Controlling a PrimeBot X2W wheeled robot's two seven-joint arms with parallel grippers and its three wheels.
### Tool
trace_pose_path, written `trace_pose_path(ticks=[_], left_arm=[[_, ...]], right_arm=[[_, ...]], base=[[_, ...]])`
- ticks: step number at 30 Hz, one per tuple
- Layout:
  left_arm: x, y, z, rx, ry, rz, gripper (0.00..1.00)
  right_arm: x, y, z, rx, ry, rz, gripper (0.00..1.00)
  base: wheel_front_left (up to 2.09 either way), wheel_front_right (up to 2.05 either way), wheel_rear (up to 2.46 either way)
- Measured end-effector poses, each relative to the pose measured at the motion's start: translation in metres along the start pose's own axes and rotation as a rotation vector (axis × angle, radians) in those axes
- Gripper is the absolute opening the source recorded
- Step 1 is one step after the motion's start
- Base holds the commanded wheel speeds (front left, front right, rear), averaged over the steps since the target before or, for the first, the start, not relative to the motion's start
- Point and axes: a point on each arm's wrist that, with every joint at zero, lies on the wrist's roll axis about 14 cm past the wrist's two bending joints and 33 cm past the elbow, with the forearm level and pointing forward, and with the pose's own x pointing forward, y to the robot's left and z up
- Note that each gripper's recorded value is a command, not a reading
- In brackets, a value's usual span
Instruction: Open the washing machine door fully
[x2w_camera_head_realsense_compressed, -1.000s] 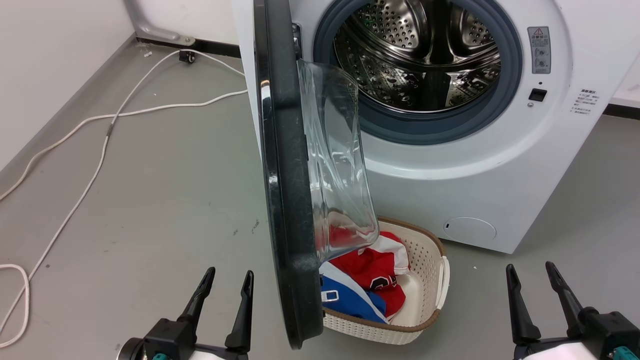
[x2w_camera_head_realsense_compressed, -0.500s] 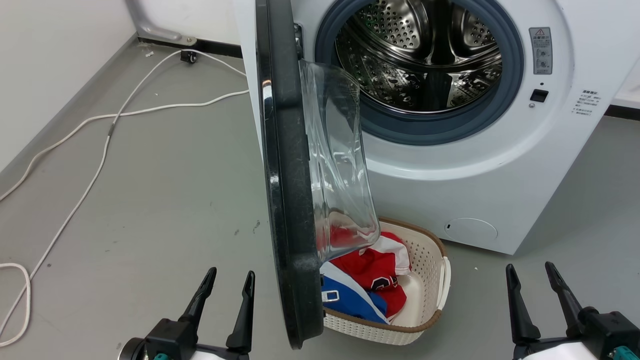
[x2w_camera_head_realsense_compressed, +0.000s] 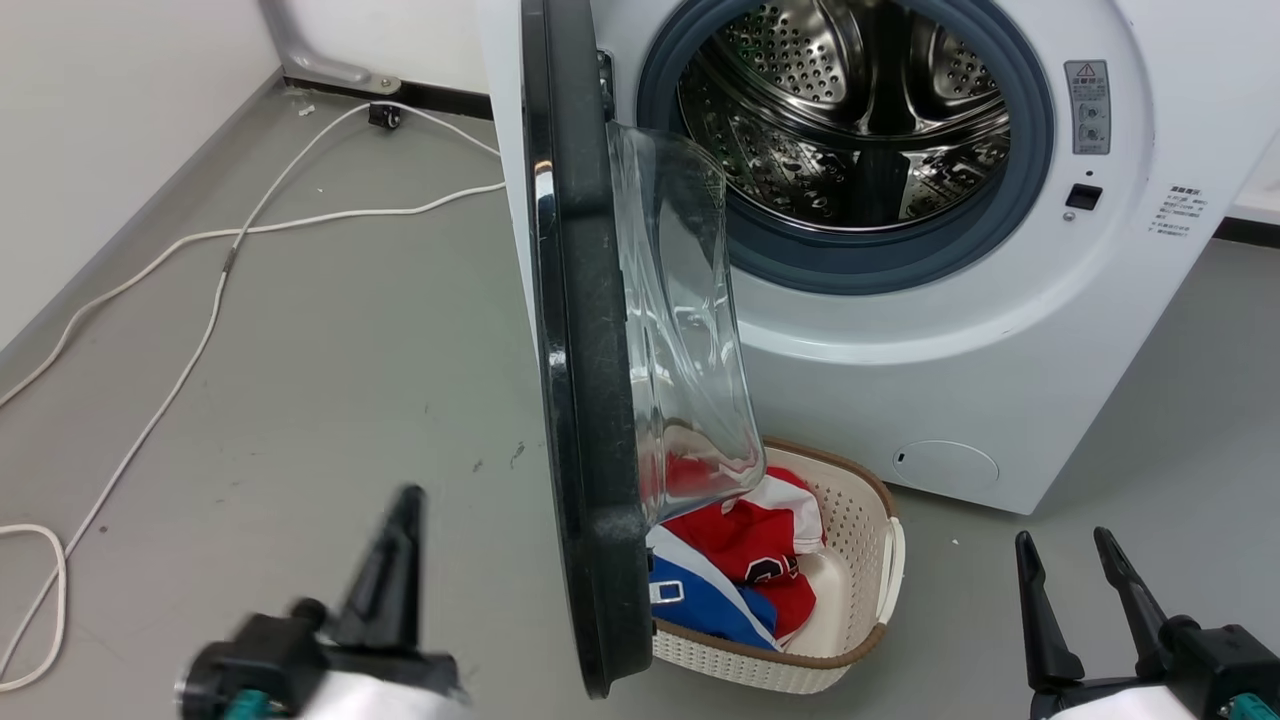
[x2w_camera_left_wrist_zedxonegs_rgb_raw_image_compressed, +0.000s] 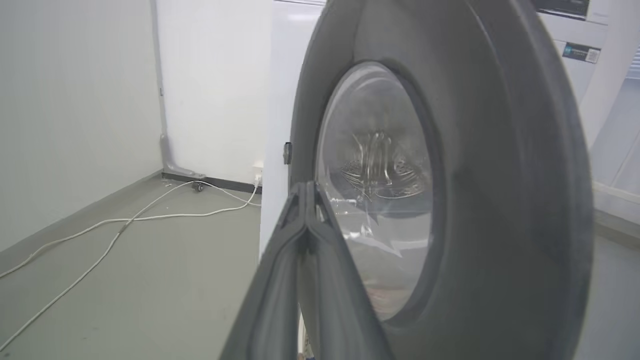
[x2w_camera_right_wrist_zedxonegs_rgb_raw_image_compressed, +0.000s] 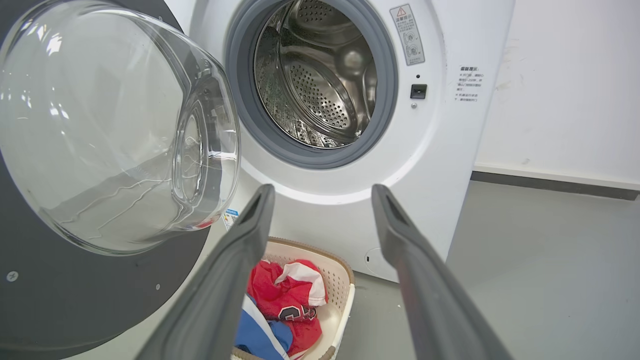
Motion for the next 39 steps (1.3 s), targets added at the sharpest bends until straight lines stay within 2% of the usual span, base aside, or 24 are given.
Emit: trace_pose_path(ticks=[3, 4, 9, 16, 20, 27, 33, 39], left_arm=[[0.009, 0.011, 0.028, -0.025, -0.092, 0.037, 0.0], [0.021, 0.008, 0.064, -0.015, -0.208, 0.02, 0.0], [0.034, -0.009, 0.125, 0.015, -0.403, -0.042, 0.0], [0.038, -0.046, 0.162, 0.006, -0.524, -0.16, 0.0], [0.037, -0.074, 0.154, -0.001, -0.501, -0.244, 0.0], [0.027, -0.117, 0.096, -0.081, -0.309, -0.38, 0.0], [0.008, -0.137, 0.019, -0.095, -0.047, -0.462, 0.0], [0.0, -0.139, -0.014, -0.109, 0.067, -0.475, 0.0]], right_arm=[[0.0, -0.001, 0.0, -0.001, -0.001, -0.002, 1.0], [0.0, 0.0, 0.0, -0.007, -0.001, 0.0, 1.0], [0.0, -0.002, 0.0, -0.008, 0.001, -0.005, 1.0], [-0.001, -0.001, 0.001, -0.008, 0.0, -0.002, 1.0], [-0.003, -0.001, 0.001, -0.009, -0.001, -0.004, 1.0], [-0.005, -0.001, 0.002, -0.002, -0.005, -0.007, 1.0], [-0.005, 0.0, 0.004, 0.005, -0.009, -0.006, 1.0], [-0.005, 0.0, 0.002, 0.006, -0.004, -0.005, 1.0]], base=[[0.0, 0.0, 0.0], [0.0, 0.0, 0.0], [0.0, 0.0, 0.0], [0.0, 0.0, 0.0], [0.0, 0.0, 0.0], [0.0, 0.0, 0.0], [0.0, 0.0, 0.0], [0.0, 0.0, 0.0]])
